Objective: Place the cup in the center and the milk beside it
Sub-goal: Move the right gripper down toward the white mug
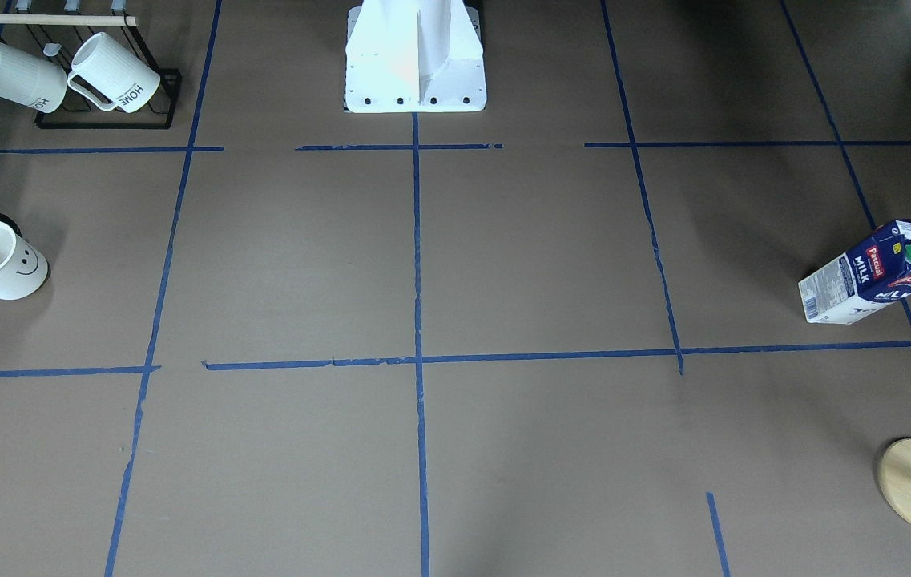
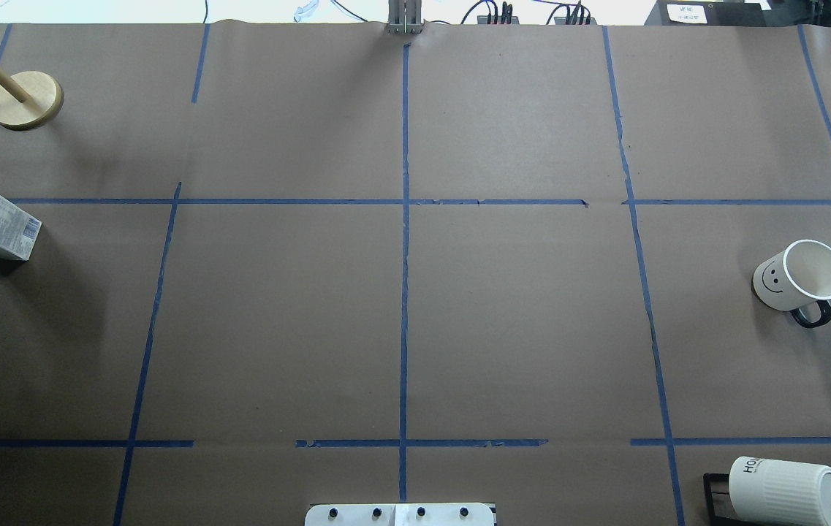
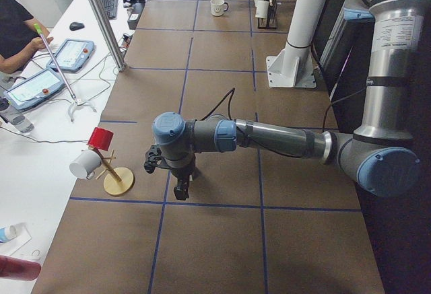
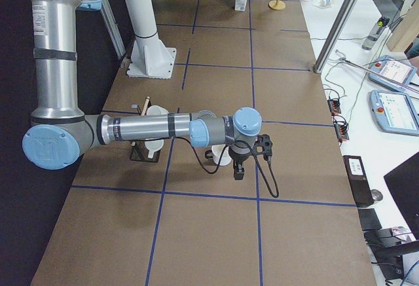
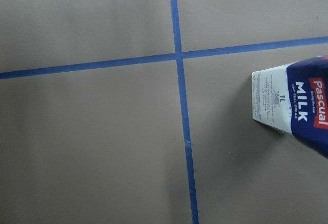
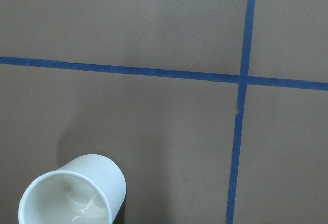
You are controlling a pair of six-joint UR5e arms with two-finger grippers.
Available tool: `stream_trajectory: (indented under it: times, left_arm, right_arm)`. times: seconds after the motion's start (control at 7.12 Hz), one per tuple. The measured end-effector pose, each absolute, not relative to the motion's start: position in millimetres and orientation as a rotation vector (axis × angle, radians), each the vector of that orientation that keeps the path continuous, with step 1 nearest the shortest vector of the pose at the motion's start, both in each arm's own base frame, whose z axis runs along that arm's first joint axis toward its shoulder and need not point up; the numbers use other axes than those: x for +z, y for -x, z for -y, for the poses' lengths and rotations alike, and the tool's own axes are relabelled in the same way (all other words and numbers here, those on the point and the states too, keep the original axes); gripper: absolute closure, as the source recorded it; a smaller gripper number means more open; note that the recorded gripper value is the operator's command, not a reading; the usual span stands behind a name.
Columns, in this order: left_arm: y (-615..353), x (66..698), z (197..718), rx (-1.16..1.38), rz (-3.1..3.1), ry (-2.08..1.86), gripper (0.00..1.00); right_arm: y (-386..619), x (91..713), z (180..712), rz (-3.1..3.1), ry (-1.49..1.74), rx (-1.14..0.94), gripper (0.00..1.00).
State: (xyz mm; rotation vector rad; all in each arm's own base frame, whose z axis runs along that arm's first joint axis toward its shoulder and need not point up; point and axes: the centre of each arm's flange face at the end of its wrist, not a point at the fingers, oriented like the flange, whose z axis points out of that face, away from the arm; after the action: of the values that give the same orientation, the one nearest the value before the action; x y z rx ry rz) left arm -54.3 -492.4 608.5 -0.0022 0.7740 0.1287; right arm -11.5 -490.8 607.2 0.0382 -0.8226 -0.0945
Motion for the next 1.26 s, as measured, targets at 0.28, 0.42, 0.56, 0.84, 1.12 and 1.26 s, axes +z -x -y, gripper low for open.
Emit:
stream_trajectory:
  times: [0.28,0.42,0.56,0.84,1.12,1.26]
  left_arm:
    - [54,612,492,0.125,-0.777,0.009,0.0]
    - [54,614,491,0.123,-0.776,0.013,0.0]
    - [54,615,490,0.126,-0.777,0.014,0.0]
    - [53,611,491,0.131,-0.777,0.005,0.0]
    - [53,606,494,0.132,-0.777,-0.003,0.0]
    - [53,605,496,0.133,-0.777,-0.006,0.0]
  right_arm:
    - [19,605,493,0.829,-0.07,-0.121,0.0]
    - [20,605,493,0.831,-0.073,-0.123,0.0]
    - [21,606,491,0.832,-0.071,-0.125,0.0]
    - [30,610,488,0.832,-0.048,-0.116,0.01]
    - [60,606,485,0.842,-0.043,-0.114,0.02]
    - [82,602,481,0.85,-0.047,-0.093,0.07]
